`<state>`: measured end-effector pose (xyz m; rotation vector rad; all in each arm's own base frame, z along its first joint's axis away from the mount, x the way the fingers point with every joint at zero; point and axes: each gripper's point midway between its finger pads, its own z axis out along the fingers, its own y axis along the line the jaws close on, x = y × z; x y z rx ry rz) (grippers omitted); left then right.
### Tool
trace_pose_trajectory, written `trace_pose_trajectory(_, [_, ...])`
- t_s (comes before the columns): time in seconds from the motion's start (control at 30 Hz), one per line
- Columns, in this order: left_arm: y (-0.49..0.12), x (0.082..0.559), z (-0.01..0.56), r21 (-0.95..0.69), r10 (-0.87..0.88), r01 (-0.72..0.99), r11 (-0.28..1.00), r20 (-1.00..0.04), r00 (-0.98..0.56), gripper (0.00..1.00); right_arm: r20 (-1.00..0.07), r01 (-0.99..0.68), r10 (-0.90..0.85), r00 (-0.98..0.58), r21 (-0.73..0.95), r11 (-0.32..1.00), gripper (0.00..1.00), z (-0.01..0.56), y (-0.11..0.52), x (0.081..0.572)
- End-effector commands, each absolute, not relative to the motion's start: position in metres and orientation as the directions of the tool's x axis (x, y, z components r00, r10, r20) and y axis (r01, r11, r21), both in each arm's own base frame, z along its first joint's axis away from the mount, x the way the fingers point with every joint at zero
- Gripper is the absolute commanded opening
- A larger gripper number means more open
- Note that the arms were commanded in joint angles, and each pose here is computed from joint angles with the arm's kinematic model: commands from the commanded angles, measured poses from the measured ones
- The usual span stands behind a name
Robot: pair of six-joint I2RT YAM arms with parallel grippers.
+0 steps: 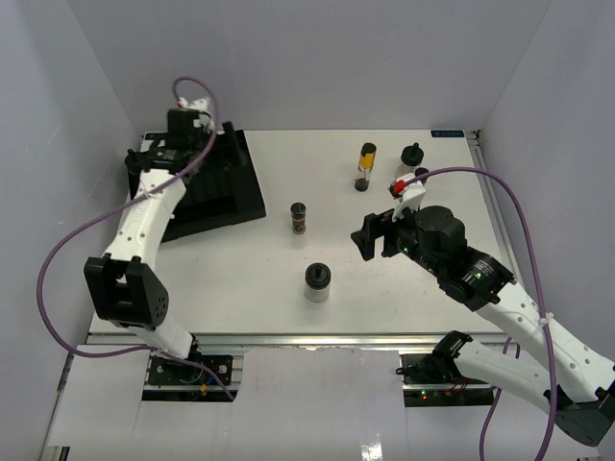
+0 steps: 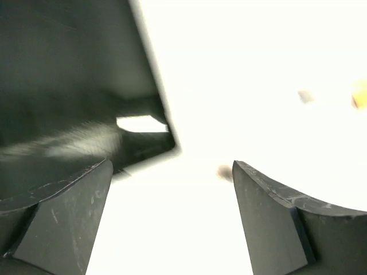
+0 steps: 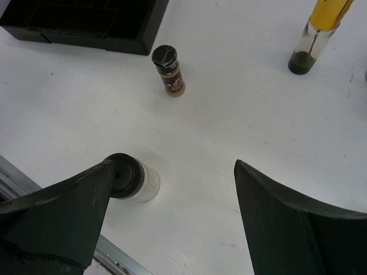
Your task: Organize the condiment bottles
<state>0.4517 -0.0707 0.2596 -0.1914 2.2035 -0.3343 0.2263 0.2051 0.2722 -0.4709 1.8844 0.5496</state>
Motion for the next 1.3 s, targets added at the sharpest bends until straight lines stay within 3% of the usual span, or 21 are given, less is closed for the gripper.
trace_pose_trajectory(0.0, [-0.153, 0.38, 0.254, -0.338, -0.091, 0.258, 0.905, -0.748, -0.658, 0.96, -0.924, -0.549, -0.066, -0.376, 0.164, 0.819, 0.9, 0.265, 0.202, 0.222])
trace_pose_trajectory(0.17, [-0.211, 0.312, 0.251, -0.321, 0.084, 0.478, 0.818, -0.755, -0.65, 0.97, -0.924, -0.518, -0.08, -0.373, 0.136, 0.844, 0.9, 0.26, 0.19, 0.222])
trace_pose_trajectory(0.37, [-0.247, 0.26, 0.259, -0.31, 0.131, 0.619, 0.722, -0.816, -0.562, 0.97, -0.934, -0.5, -0.068, -0.352, 0.126, 0.857, 0.9, 0.268, 0.183, 0.222])
trace_pose_trajectory(0.87, [-0.305, 0.221, 0.178, -0.187, 0.37, 0.675, 0.714, -0.718, -0.59, 0.96, -0.937, -0.475, -0.087, -0.338, 0.09, 0.875, 0.9, 0.273, 0.174, 0.224])
trace_pose_trajectory(1.27, [-0.318, 0.21, 0.13, -0.137, 0.439, 0.659, 0.74, -0.644, -0.626, 0.94, -0.943, -0.465, -0.092, -0.319, 0.071, 0.883, 0.9, 0.278, 0.168, 0.225])
